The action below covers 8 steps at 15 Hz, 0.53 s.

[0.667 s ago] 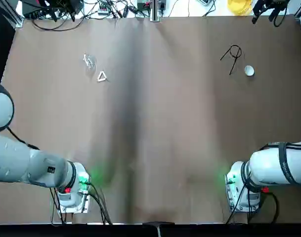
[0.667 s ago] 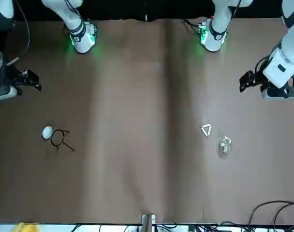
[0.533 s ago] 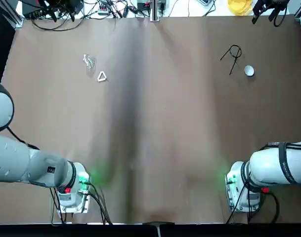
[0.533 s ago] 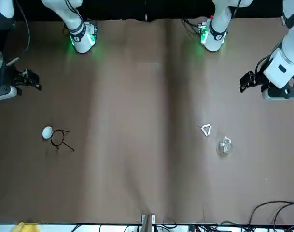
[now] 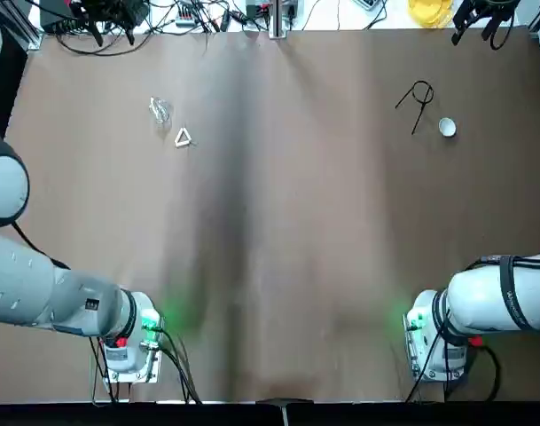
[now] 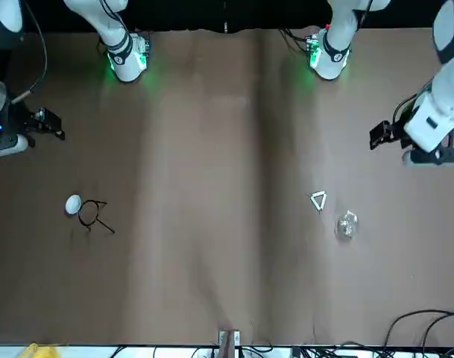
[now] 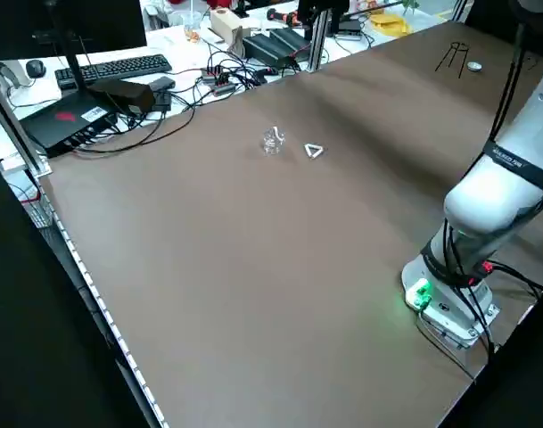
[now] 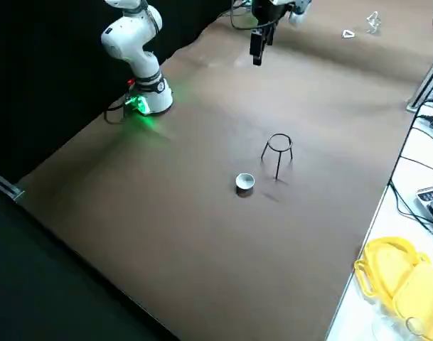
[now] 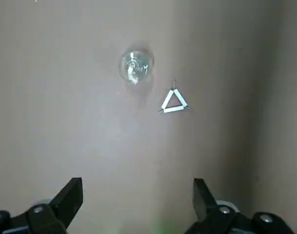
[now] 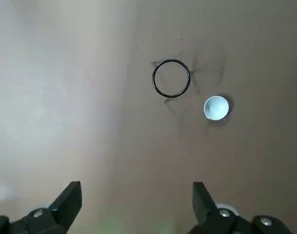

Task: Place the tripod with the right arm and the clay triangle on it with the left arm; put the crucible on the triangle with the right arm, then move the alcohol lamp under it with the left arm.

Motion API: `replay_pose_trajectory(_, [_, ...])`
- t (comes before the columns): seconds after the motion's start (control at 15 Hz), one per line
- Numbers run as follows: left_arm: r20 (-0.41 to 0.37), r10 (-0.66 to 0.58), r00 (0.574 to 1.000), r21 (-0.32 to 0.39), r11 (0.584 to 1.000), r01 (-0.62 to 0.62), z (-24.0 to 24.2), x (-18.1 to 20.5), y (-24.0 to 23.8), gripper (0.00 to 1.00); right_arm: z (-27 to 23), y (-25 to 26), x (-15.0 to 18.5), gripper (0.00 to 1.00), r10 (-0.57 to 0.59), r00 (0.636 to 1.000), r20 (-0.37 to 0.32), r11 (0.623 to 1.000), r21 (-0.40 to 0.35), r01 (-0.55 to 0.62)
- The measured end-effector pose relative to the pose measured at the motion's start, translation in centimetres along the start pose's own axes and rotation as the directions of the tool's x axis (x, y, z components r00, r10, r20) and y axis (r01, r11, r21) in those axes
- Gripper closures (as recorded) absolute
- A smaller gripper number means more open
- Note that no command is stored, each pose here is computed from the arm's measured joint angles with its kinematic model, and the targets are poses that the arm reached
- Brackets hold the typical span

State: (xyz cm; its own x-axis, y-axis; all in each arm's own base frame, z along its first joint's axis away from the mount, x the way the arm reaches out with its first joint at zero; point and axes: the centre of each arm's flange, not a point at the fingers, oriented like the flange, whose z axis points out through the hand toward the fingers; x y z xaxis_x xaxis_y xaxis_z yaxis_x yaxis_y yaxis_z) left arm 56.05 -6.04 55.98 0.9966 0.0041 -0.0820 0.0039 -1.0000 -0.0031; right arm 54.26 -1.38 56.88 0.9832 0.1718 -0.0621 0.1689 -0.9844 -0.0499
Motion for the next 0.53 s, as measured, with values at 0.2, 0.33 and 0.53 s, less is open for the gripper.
replay_pose_trajectory(0.2, [0.037, 0.000, 0.999, 0.007, 1.000, 0.000, 3.9, 2.2, 0.2, 0.00, 2.3, 1.3, 1.3, 0.00, 0.020, 1.000, 0.016, 1.000, 0.002, -0.020])
replay_pose_trajectory(0.33, [0.040, 0.003, 0.999, 0.010, 1.000, -0.003, 7.5, 4.3, 0.5, 0.00, 4.6, 2.5, 2.5, 0.00, 0.036, 0.999, 0.031, 0.999, 0.004, -0.037])
replay_pose_trajectory(0.53, [0.031, 0.026, 0.999, 0.013, 1.000, -0.026, 13.8, 6.6, 1.4, 0.00, 8.2, 3.7, 4.4, 0.00, 0.049, 0.998, 0.047, 0.999, 0.005, -0.049])
